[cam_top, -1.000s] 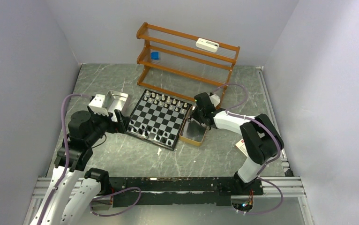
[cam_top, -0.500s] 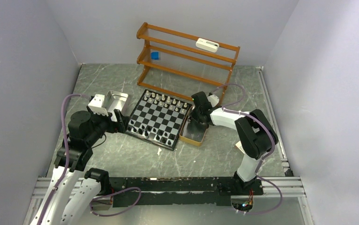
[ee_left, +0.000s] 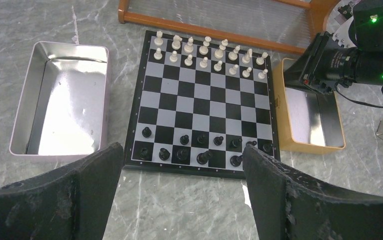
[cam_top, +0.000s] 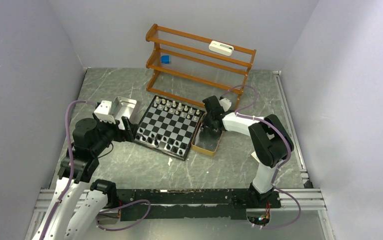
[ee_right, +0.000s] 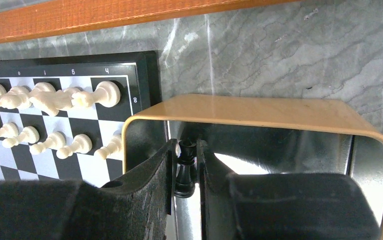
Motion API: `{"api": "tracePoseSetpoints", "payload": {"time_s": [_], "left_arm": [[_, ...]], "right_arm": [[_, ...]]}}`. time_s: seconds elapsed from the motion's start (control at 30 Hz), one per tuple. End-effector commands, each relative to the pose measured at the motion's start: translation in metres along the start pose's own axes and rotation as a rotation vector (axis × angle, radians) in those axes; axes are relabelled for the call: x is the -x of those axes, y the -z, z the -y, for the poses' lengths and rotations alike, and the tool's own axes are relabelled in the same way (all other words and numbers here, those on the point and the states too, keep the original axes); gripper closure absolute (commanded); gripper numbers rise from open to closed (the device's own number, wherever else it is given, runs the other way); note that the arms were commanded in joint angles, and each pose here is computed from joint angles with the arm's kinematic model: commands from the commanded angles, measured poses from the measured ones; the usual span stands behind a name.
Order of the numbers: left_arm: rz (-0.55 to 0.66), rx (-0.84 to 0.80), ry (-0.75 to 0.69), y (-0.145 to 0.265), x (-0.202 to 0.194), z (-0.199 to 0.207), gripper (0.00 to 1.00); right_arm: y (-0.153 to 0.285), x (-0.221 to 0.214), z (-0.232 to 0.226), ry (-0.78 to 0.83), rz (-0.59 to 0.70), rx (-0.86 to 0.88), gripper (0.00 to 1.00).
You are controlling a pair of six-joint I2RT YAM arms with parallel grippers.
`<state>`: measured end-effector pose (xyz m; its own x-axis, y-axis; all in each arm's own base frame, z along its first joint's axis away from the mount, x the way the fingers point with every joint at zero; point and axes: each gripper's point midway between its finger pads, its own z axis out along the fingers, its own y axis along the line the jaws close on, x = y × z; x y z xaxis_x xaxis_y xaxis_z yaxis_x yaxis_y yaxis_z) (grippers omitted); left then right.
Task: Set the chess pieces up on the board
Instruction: Pick up the chess piece from the storage box.
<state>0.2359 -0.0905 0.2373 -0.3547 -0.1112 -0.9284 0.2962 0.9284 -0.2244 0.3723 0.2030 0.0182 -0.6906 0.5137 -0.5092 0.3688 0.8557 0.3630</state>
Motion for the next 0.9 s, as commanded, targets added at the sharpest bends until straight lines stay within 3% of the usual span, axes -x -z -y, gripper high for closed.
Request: {"api": "tracePoseSetpoints", "payload": {"time_s": [0.0, 0.33, 0.6, 0.87], "left_arm": [[0.035, 0.007, -0.015, 0.000, 0.008, 0.000, 0.07], [0.041, 0.011, -0.016, 0.001, 0.009, -0.001, 0.07], [0.041, 0.009, -0.017, 0.002, 0.009, -0.001, 0.07], [0.041, 0.008, -0.016, 0.002, 0.009, -0.001, 0.07]], "right_arm": [[-0.001, -0.004, 0.020, 0.051, -0.005, -0.068, 0.75], [-0.008, -0.014, 0.025, 0.065, -0.033, -0.077, 0.75], [-0.010, -0.019, 0.024, 0.115, -0.051, -0.072, 0.82], [0.005, -0.002, 0.017, 0.171, 0.019, -0.066, 0.85]]}}
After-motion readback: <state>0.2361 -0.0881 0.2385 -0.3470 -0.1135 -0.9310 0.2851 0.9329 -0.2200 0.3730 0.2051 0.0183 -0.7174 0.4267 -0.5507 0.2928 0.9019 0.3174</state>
